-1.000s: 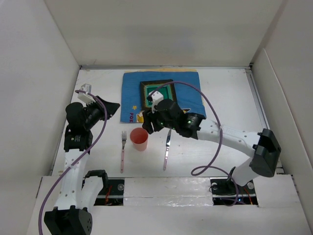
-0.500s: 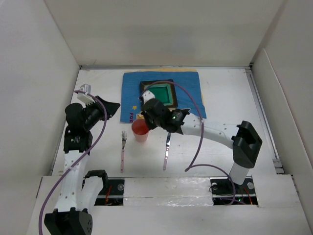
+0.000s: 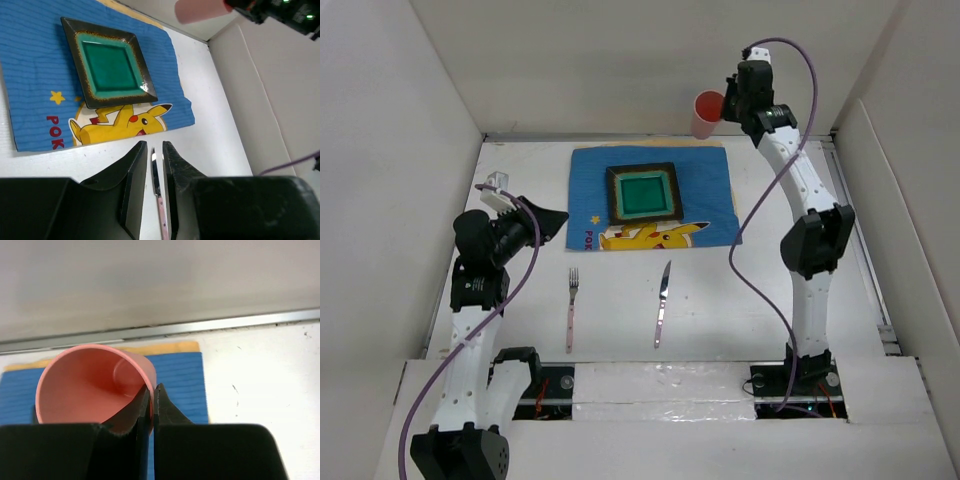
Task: Set the dinner table for one person
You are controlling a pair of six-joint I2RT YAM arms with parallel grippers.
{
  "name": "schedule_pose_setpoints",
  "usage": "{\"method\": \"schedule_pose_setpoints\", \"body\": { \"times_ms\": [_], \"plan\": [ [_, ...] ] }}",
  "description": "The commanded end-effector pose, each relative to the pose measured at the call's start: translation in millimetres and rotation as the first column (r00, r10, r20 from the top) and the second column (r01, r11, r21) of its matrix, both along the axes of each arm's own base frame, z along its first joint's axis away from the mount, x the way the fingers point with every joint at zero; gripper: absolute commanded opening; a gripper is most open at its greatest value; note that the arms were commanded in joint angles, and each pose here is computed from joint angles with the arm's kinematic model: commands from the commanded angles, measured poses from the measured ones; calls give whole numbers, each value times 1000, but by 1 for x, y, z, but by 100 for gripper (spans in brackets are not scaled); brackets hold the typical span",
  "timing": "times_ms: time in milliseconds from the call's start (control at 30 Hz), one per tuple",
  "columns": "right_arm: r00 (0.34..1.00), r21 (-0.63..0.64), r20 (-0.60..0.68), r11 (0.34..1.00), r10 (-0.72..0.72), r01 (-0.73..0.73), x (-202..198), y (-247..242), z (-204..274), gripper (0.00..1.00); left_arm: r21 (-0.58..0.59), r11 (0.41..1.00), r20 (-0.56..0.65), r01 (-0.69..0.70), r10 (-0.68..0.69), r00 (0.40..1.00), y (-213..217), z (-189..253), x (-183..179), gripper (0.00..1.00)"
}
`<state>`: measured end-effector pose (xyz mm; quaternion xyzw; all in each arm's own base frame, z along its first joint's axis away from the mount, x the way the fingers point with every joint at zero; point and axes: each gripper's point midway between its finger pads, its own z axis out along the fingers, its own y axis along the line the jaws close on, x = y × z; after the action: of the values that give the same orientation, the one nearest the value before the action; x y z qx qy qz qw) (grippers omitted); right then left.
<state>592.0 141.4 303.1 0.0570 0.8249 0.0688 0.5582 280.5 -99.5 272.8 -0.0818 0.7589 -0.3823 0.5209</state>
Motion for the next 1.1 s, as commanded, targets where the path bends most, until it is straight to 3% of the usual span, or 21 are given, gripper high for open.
{"method": "schedule_pose_setpoints", "body": {
  "times_ms": [0, 433, 733, 1067],
  "plan": [
    [987, -14, -154, 998, 52, -55, 4, 2, -49, 0, -4, 999, 52, 33, -33, 998, -4, 9, 0, 17],
    [963, -11, -269, 1000, 6, -9, 33, -22, -138, 0, -18, 998, 28, 56, -56, 998, -7, 3, 2, 17],
    [985, 13, -171, 1000, -20, 22, 45, -33, -100, 0, -11, 999, 23, 45, -45, 999, -5, 2, 4, 17],
    [972, -40, -229, 998, -50, 41, 49, -45, -137, 0, -8, 999, 20, 39, -39, 999, -4, 2, 5, 17]
  ]
}}
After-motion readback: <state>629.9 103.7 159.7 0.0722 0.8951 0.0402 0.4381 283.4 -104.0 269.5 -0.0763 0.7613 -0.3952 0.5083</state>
